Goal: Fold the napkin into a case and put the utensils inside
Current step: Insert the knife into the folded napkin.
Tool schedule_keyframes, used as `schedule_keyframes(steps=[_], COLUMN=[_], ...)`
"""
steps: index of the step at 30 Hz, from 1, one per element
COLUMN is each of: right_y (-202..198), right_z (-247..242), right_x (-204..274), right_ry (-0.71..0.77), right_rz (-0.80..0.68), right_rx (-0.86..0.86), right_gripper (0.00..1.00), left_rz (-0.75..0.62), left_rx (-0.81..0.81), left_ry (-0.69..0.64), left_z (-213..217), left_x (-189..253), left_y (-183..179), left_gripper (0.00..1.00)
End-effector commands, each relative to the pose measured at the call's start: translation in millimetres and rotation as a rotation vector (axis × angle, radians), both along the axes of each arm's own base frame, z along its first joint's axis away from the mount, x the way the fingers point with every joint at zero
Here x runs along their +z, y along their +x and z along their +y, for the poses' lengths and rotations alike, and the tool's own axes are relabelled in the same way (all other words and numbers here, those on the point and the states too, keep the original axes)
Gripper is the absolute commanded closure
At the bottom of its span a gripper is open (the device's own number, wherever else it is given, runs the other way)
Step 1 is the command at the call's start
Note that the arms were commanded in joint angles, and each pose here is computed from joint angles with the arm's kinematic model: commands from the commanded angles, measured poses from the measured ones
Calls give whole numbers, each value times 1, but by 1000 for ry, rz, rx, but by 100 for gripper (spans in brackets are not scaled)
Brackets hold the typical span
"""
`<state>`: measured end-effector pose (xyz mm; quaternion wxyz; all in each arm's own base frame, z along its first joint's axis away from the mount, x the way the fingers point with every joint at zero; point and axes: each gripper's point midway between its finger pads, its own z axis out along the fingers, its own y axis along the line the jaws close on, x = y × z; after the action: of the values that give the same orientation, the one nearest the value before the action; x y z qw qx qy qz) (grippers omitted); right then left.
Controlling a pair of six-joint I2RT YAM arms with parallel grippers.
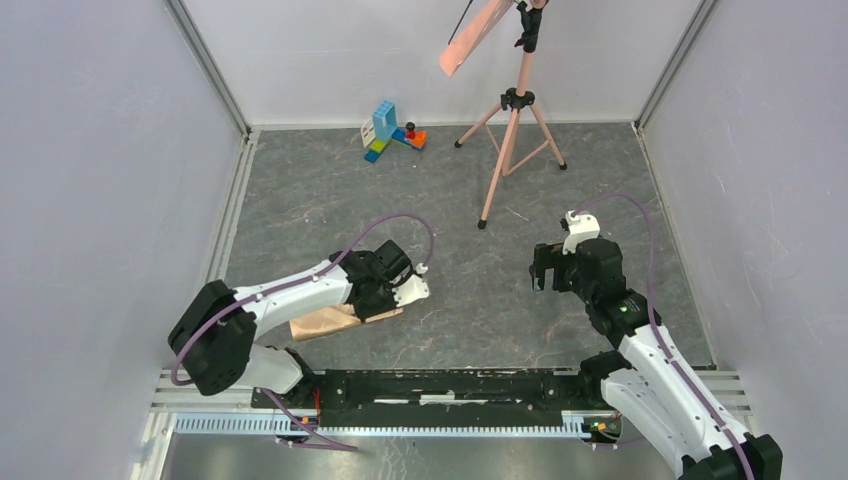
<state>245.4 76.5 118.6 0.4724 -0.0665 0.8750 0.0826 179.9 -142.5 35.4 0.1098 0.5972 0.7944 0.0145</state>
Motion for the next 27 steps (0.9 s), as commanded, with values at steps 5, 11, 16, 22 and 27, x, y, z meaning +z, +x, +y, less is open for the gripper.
schedule_keyframes(steps=[5,11,16,22,27], right_y=[3,3,3,3,2], right_z=[4,4,4,4,4], right_x=[8,9,10,11,10], right_ry=[-7,-6,-5,-4,-6], right_rz=[-33,-38,-41,-44,-42], right_rx=[8,8,8,9,7], right_gripper=[3,3,3,3,3], left_rz=[-62,-79,-77,-94,-34], left_rx=[-28,-10,66,190,345], left_ry=[54,45,-102,-367,-406], left_z=[29,24,-9,-69,-104], left_x=[6,10,32,71,72], left_y=[-6,0,7,27,46], left_gripper=[98,77,22,21,27])
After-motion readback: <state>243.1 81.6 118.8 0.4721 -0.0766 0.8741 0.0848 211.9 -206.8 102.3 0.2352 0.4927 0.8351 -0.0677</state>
